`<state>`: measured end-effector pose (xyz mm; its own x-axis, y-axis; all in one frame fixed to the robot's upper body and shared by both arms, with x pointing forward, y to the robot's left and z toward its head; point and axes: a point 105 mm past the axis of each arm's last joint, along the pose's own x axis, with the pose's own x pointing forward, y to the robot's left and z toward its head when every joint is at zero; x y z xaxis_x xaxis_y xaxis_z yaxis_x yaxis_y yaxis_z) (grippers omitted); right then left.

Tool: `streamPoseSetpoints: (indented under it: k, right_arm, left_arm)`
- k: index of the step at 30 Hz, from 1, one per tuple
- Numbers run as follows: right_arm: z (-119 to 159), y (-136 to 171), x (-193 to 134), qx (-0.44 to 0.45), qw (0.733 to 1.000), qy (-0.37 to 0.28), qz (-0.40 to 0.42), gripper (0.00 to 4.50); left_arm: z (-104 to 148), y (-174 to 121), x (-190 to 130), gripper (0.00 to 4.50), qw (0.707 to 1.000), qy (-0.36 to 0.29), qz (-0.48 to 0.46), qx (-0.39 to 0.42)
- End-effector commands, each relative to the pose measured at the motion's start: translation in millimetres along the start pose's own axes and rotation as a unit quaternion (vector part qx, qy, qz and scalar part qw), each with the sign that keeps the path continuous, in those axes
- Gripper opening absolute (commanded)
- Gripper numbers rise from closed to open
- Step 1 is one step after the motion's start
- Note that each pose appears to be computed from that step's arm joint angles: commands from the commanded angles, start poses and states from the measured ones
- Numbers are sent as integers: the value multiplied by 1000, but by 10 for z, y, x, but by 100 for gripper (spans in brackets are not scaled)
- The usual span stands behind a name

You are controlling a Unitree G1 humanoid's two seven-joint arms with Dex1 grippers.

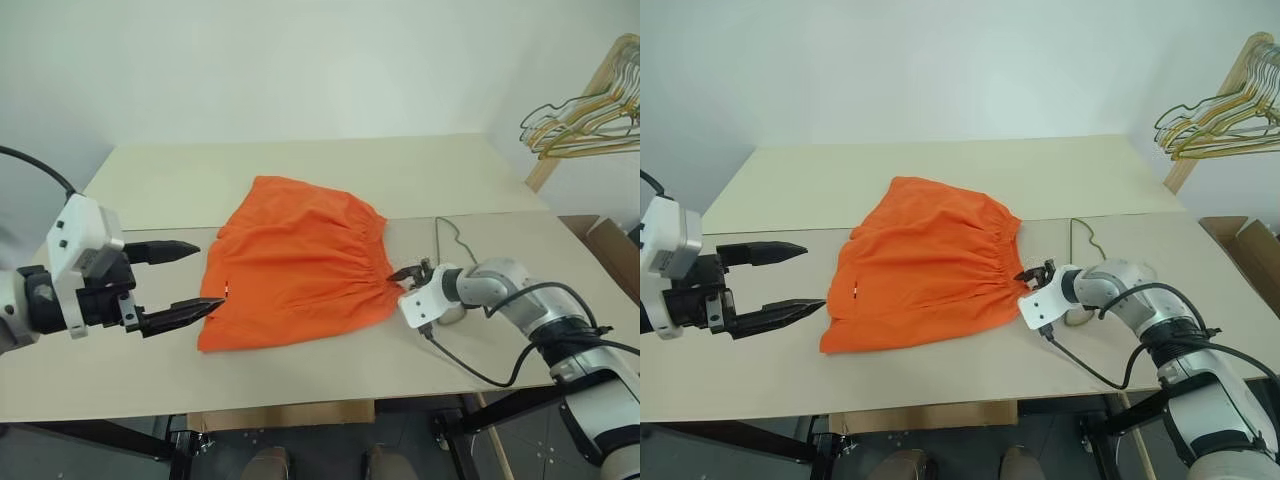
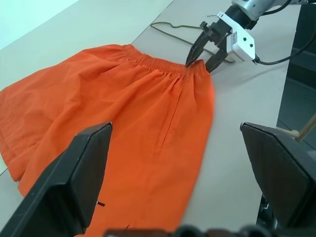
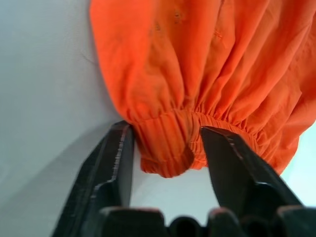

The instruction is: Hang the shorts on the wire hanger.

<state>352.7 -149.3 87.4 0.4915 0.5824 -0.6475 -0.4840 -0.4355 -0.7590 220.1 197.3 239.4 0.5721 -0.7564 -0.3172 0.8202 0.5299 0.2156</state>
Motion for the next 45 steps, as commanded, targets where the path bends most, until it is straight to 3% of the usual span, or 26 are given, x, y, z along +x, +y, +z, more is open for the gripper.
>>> streamPoseSetpoints:
  k: [1, 4, 5, 10, 15, 30, 33, 45]
  right_arm:
    - [5, -156, -96, -21, 999, -3, -27, 114]
    - [2, -157, -123, -19, 999, -4, -29, 7]
    - [5, -160, -127, -19, 999, -5, -30, 3]
    - [28, -203, -133, -14, 999, -11, -44, 3]
    - [56, -207, -154, -1, 999, -22, -37, 3]
    - [96, -249, -189, 13, 999, -29, -39, 3]
    - [101, -259, -194, 15, 999, -30, -41, 0]
    - [137, -244, -205, 27, 998, -34, -43, 0]
  left_arm:
    - [-18, -29, 20, 450, 1000, 9, 0, 19]
    - [-199, -71, 80, 450, 999, 41, 0, 19]
    - [-273, -78, 105, 450, 998, 53, 2, 21]
    - [-637, -56, 193, 450, 991, 120, 26, 45]
    - [-1197, 57, 109, 450, 961, 232, 33, 146]
    - [-1690, 206, 421, 450, 923, 309, 2, 229]
    - [-1719, 310, 516, 392, 919, 307, 26, 245]
    - [-1486, 474, 563, 4, 935, 261, 44, 237]
